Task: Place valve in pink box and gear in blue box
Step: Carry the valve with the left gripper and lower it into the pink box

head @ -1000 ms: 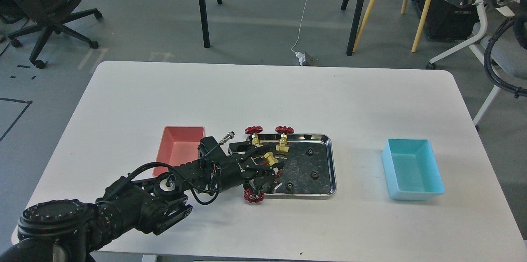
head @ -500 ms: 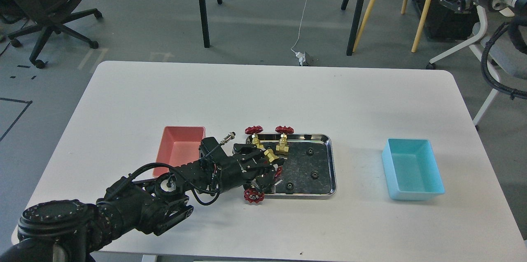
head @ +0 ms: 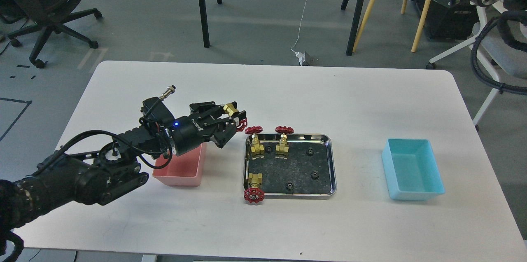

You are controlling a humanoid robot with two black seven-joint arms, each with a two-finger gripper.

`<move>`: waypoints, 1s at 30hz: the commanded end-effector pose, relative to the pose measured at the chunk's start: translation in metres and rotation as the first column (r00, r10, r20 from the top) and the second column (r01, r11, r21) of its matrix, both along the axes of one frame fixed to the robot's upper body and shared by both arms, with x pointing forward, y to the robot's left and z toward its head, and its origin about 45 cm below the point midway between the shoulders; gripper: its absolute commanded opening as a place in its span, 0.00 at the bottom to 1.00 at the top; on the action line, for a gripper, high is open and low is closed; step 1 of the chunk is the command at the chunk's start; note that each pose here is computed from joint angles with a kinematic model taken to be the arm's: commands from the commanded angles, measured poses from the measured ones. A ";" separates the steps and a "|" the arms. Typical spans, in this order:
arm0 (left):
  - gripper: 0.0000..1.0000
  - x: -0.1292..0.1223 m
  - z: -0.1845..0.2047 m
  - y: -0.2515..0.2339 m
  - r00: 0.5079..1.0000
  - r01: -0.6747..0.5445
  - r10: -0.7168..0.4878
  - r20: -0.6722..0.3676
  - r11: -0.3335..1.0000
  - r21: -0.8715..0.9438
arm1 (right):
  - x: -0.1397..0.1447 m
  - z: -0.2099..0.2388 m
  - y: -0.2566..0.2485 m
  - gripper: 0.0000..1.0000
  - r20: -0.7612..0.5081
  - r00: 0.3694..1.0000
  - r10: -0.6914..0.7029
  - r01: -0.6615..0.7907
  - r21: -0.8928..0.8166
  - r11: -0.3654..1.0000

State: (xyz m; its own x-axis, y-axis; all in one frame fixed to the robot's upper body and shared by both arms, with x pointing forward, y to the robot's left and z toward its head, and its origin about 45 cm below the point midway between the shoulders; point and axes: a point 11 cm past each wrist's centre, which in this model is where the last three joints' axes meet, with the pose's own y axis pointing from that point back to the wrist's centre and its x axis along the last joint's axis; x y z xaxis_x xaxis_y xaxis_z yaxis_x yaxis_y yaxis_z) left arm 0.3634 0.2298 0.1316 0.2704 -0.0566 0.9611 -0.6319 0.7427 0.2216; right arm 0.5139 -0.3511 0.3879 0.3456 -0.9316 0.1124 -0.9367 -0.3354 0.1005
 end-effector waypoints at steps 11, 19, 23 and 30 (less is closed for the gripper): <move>0.23 -0.046 -0.014 0.095 0.991 -0.098 0.108 -0.083 0.988 0.115 | 0.003 -0.004 0.008 0.99 0.000 1.000 0.004 -0.004 0.012 1.000; 0.23 -0.054 -0.032 0.107 0.982 -0.132 0.149 -0.113 0.981 0.145 | 0.004 -0.003 0.011 0.99 0.003 1.000 0.011 -0.011 0.014 1.000; 0.27 -0.055 -0.035 0.113 0.979 -0.146 0.165 -0.117 0.977 0.158 | 0.004 -0.003 0.011 0.99 0.003 1.000 0.009 -0.009 0.014 1.000; 0.84 -0.057 -0.041 0.098 0.980 -0.135 0.152 -0.131 0.983 0.127 | 0.004 -0.004 0.011 0.99 0.001 1.000 0.011 -0.011 0.013 1.000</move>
State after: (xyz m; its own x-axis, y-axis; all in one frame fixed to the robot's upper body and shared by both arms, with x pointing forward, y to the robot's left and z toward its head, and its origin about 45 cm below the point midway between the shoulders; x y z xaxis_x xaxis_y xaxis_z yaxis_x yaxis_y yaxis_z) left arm 0.3061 0.3350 0.0922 0.4141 -0.1306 0.9008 -0.6899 0.6006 0.4042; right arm 0.5181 -0.3398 0.3846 0.3548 -0.9295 0.1010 -0.9335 -0.3461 0.0939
